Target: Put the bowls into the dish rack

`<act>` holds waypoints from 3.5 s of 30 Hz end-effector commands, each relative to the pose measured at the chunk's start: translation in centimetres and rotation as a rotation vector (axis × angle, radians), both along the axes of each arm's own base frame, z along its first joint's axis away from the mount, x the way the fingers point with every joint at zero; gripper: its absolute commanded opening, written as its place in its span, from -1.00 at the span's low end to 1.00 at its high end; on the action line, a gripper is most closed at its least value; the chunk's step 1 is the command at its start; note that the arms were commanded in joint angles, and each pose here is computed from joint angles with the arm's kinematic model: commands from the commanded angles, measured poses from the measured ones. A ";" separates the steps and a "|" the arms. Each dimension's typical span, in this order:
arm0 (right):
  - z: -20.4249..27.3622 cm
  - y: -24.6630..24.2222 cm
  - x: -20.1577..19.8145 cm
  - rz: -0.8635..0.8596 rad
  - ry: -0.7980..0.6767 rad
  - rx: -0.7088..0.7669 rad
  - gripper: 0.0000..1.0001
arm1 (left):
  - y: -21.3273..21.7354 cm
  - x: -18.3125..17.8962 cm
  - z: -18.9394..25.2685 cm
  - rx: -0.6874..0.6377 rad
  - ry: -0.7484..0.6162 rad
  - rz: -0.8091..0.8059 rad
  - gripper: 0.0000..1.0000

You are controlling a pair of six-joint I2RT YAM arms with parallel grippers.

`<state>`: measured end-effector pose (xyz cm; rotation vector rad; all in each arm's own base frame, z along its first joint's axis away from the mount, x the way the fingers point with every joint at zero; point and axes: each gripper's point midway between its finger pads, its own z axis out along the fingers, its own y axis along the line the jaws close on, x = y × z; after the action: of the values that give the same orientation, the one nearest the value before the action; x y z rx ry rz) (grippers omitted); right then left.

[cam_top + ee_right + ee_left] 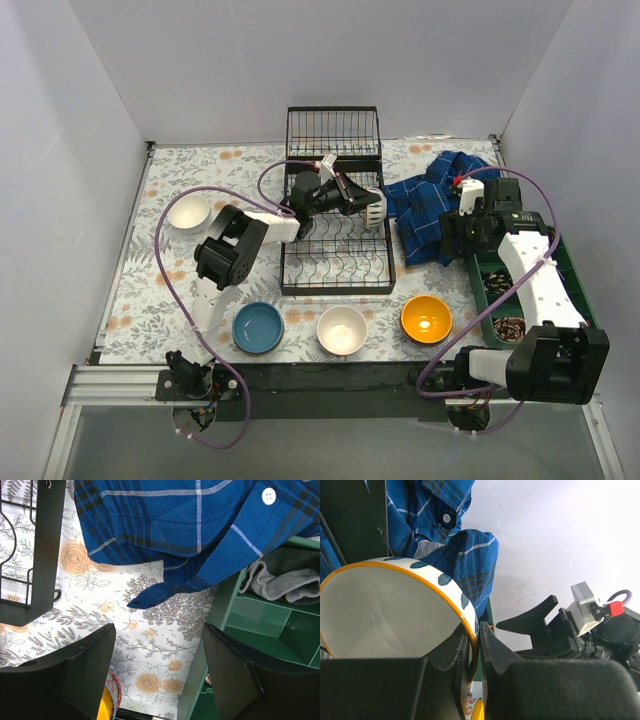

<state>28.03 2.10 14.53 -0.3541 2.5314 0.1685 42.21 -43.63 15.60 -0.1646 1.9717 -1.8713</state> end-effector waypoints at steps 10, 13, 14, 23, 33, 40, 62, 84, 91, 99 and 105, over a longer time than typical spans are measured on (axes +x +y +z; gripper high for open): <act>0.6 0.4 0.4 0.011 0.000 0.023 0.57 | -0.8 -2.7 0.4 -0.047 0.061 -0.061 -1.00; 0.3 0.4 0.2 0.013 0.007 0.027 0.57 | -0.3 -3.6 2.1 -0.084 0.036 -0.071 -1.00; 0.2 0.5 0.1 0.014 0.011 0.030 0.57 | -0.2 -3.8 2.6 -0.094 0.030 -0.070 -1.00; -0.2 0.7 0.0 0.020 0.020 0.041 0.57 | 0.0 -4.4 0.9 -0.086 0.074 -0.072 -1.00; -0.2 0.7 0.0 0.021 0.027 0.038 0.57 | -0.7 -3.7 -1.1 -0.081 0.082 -0.092 -1.00; -0.3 0.7 0.4 0.023 0.034 0.041 0.57 | -0.6 -5.2 1.2 -0.154 0.000 -0.182 -1.00; -1.1 0.7 0.4 0.035 0.073 0.041 0.57 | -0.6 -0.6 -0.8 -0.123 0.142 0.012 -0.94; 0.2 1.9 1.9 0.037 0.031 0.110 0.59 | 7.7 -2.2 1.5 0.376 -0.138 0.052 0.54; 1.3 2.9 2.2 0.057 0.002 0.162 0.58 | 26.6 -1.6 3.2 1.211 -0.571 -0.029 0.45; 2.7 3.5 3.4 0.075 -0.048 0.191 0.57 | 45.5 1.8 -1.6 1.563 -0.302 -0.151 0.10; 2.7 3.7 2.8 0.074 -0.053 0.203 0.57 | 47.4 1.7 -4.8 1.640 -0.272 -0.212 0.11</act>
<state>30.35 5.27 15.51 -0.3682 2.4974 0.4118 45.71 4.02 11.10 0.5397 2.5936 0.0411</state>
